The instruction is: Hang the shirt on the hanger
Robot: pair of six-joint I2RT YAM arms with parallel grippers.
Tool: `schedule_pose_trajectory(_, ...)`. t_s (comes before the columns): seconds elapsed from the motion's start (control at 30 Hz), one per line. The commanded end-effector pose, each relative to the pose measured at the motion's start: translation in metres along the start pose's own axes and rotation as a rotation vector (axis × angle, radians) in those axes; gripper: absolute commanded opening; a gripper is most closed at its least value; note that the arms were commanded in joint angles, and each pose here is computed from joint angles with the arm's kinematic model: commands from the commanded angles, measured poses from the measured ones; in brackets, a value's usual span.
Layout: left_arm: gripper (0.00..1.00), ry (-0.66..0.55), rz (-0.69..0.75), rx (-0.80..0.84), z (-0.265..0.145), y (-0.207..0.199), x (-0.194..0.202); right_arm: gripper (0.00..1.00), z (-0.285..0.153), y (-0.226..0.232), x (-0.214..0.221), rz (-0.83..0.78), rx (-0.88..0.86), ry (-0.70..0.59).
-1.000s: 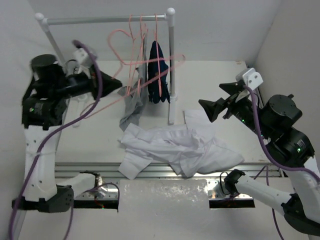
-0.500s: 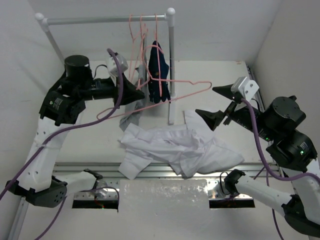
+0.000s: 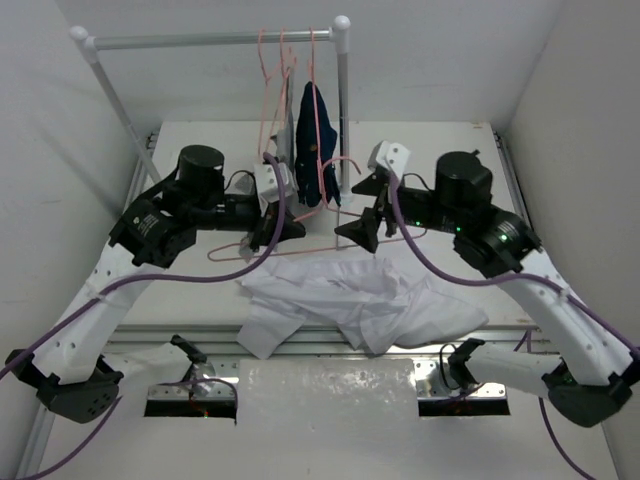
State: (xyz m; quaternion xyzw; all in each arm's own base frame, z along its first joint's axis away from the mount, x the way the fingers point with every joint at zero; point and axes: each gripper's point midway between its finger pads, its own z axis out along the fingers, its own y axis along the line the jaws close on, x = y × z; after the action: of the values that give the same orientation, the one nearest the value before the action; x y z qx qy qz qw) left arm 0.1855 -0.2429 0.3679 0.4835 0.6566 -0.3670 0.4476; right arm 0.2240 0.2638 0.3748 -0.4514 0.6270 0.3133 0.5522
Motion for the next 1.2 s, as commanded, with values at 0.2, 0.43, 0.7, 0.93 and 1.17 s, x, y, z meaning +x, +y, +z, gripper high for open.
schedule_pose_trajectory(0.2, 0.0, -0.08, 0.129, 0.106, 0.009, -0.016, -0.002, 0.51, 0.027, 0.026, 0.002, 0.027, -0.209, -0.091)
schedule_pose_trajectory(0.43, 0.0, -0.081, 0.116, 0.119, 0.014, -0.017, 0.006, 0.0, 0.016, 0.043, 0.016, 0.04, -0.252, -0.117)
schedule_pose_trajectory(0.7, 0.24, 0.009, 0.134, 0.124, 0.036, -0.007, 0.072, 0.0, -0.001, 0.059, 0.072, 0.049, -0.228, -0.083)
schedule_pose_trajectory(0.93, 0.57, 0.083, 0.168, 0.104, 0.051, 0.009, 0.108, 0.0, 0.003, 0.072, 0.152, 0.188, -0.221, 0.045)
schedule_pose_trajectory(1.17, 1.0, 0.048, 0.151, -0.042, 0.055, 0.038, 0.088, 0.0, 0.003, 0.053, 0.191, 0.186, -0.065, 0.099)
